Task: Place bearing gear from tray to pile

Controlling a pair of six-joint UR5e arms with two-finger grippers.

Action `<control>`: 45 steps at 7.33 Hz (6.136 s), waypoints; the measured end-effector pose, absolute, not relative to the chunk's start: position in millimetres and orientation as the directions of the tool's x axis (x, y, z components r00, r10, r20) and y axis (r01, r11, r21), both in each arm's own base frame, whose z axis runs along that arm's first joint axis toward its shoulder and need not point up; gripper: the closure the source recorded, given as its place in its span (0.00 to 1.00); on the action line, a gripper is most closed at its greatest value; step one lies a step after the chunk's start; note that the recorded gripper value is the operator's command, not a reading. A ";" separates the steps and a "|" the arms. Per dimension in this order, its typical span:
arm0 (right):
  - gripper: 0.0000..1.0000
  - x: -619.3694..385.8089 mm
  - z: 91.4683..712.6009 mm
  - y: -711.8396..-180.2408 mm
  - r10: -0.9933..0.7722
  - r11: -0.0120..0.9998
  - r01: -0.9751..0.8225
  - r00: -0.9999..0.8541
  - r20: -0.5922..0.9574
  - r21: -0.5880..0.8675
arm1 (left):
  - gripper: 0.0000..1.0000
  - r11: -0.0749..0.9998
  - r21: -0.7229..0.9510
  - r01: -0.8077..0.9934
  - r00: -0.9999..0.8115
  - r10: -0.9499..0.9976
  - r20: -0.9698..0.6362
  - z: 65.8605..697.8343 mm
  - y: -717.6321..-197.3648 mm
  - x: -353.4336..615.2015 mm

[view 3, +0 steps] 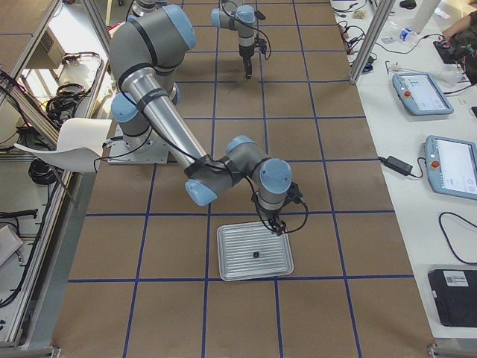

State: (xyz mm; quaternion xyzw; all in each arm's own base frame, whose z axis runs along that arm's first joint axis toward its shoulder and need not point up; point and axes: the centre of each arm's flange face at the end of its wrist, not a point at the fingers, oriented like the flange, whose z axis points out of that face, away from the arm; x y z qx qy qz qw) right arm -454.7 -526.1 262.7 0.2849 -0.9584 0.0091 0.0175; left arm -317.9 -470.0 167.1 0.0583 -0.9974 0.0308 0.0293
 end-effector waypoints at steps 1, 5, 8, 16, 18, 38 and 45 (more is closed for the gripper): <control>0.00 -473.9 248.2 -531.2 -0.559 0.829 -0.559 -0.829 0.035 -0.006 | 1.00 0.991 -0.063 -0.117 -0.992 -0.113 0.064 168.5 -470.6 -318.3; 0.14 -490.8 214.0 -533.0 -0.556 0.831 -0.556 -0.831 0.000 0.004 | 1.00 0.986 -0.113 -0.120 -0.991 -0.112 0.073 196.6 -485.1 -303.0; 0.37 -504.2 196.7 -519.0 -0.534 0.844 -0.534 -0.845 -0.023 0.042 | 1.00 0.992 -0.051 -0.113 -0.994 -0.112 0.021 231.7 -502.5 -202.9; 1.00 -510.7 191.3 -512.2 -0.524 0.842 -0.523 -0.851 -0.029 0.134 | 1.00 0.979 0.107 0.172 -0.985 0.172 0.012 238.7 -474.9 189.9; 1.00 -495.9 230.7 -517.6 -0.508 0.853 -0.502 -0.862 0.002 0.143 | 0.62 0.977 0.101 0.186 -0.982 0.183 0.040 221.0 -473.6 209.6; 0.00 393.9 214.8 -520.4 0.072 0.991 0.056 -0.989 -0.131 0.118 | 0.00 0.998 0.017 0.055 -0.998 0.055 0.025 517.7 -474.3 -133.8; 0.00 244.0 294.0 -575.1 0.045 0.998 0.043 -0.998 -0.052 0.036 | 0.00 0.996 0.079 0.040 -0.999 0.037 0.033 479.9 -485.5 -141.7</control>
